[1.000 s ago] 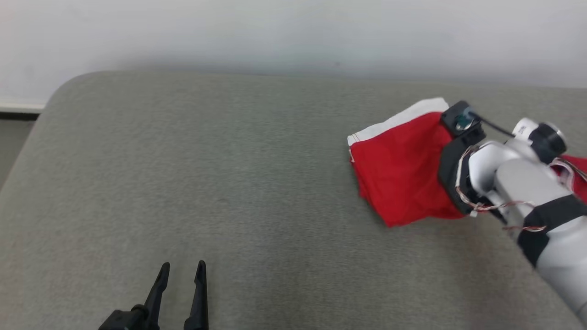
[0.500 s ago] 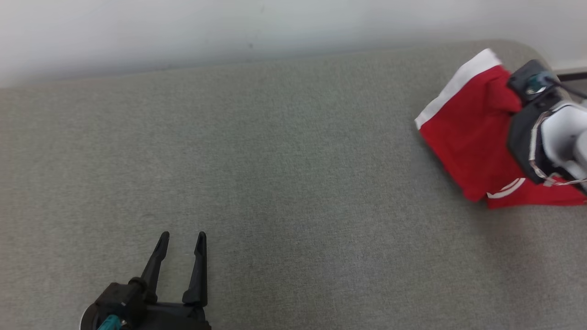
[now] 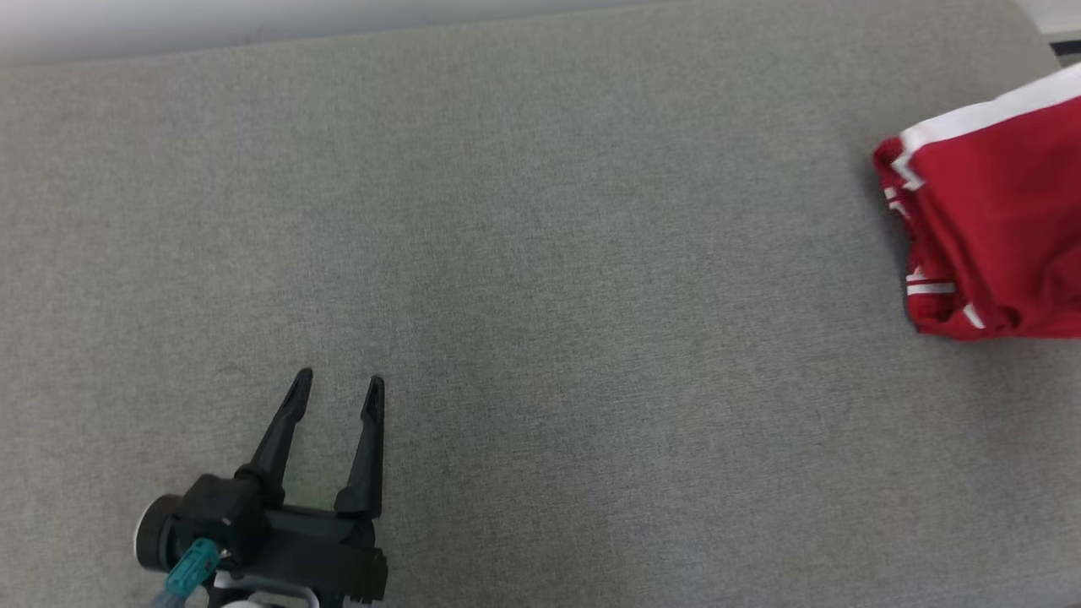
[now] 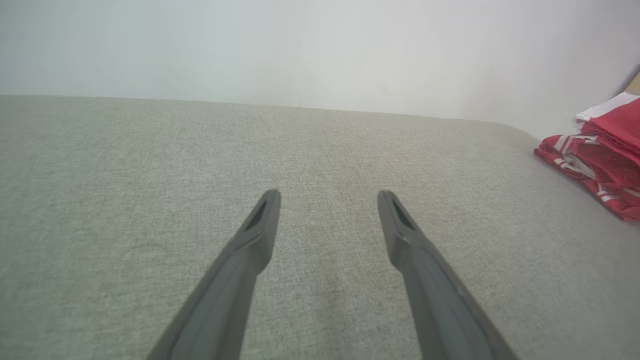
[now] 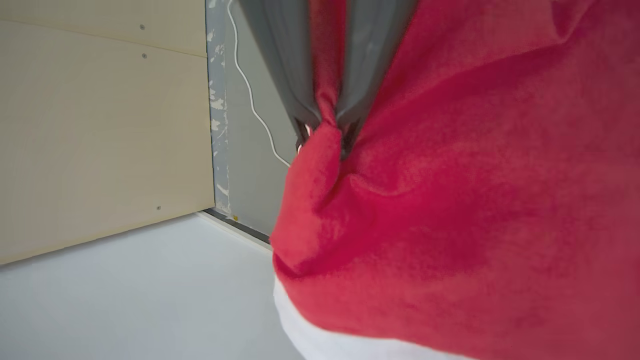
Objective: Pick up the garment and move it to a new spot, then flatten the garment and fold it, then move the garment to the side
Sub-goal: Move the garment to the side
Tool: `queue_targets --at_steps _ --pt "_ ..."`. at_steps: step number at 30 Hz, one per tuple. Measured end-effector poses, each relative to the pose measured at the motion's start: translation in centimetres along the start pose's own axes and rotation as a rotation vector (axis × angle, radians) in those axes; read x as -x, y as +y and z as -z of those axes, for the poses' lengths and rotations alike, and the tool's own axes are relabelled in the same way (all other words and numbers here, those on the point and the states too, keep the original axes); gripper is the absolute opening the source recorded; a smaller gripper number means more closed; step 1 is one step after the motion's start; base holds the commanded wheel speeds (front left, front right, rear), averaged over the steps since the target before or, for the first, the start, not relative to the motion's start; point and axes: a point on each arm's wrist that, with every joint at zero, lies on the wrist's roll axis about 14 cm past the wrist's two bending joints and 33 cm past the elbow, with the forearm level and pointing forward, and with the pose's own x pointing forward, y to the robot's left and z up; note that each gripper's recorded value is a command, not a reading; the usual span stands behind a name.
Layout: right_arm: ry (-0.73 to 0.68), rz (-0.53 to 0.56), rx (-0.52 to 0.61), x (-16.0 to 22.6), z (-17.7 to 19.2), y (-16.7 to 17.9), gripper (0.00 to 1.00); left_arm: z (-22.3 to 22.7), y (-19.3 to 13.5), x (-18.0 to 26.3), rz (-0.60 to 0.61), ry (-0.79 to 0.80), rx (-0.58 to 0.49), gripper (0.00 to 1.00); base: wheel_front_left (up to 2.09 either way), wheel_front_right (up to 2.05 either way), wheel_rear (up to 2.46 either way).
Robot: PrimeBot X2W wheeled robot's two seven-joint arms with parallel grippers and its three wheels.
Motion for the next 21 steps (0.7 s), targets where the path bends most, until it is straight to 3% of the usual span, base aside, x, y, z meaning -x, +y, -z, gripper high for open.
queue_targets --at_steps 2,3,5,11,21 --pt "0.019 0.020 -0.024 -0.7 1.1 -0.5 0.00 0.2 0.0 -0.4 0.012 0.002 -0.009 1.00 0.00 0.00 0.00" --pt "0.024 0.030 -0.036 -1.0 1.5 -0.7 0.22 0.3 0.2 -0.5 0.011 0.004 -0.012 1.00 0.00 0.00 0.00" --pt "0.043 0.041 -0.054 -1.7 2.3 -0.7 1.00 0.2 0.6 -0.9 0.010 0.000 -0.023 1.00 0.00 0.00 0.00" --pt "-0.025 0.031 -0.133 -3.0 1.9 1.2 1.00 0.0 1.4 -1.2 -0.002 -0.008 -0.040 1.00 0.00 0.00 0.00" --pt "-0.417 -0.005 -0.399 0.2 -2.9 4.5 1.00 -3.1 2.4 0.6 -0.059 -0.073 -0.035 1.00 0.00 0.00 0.00"
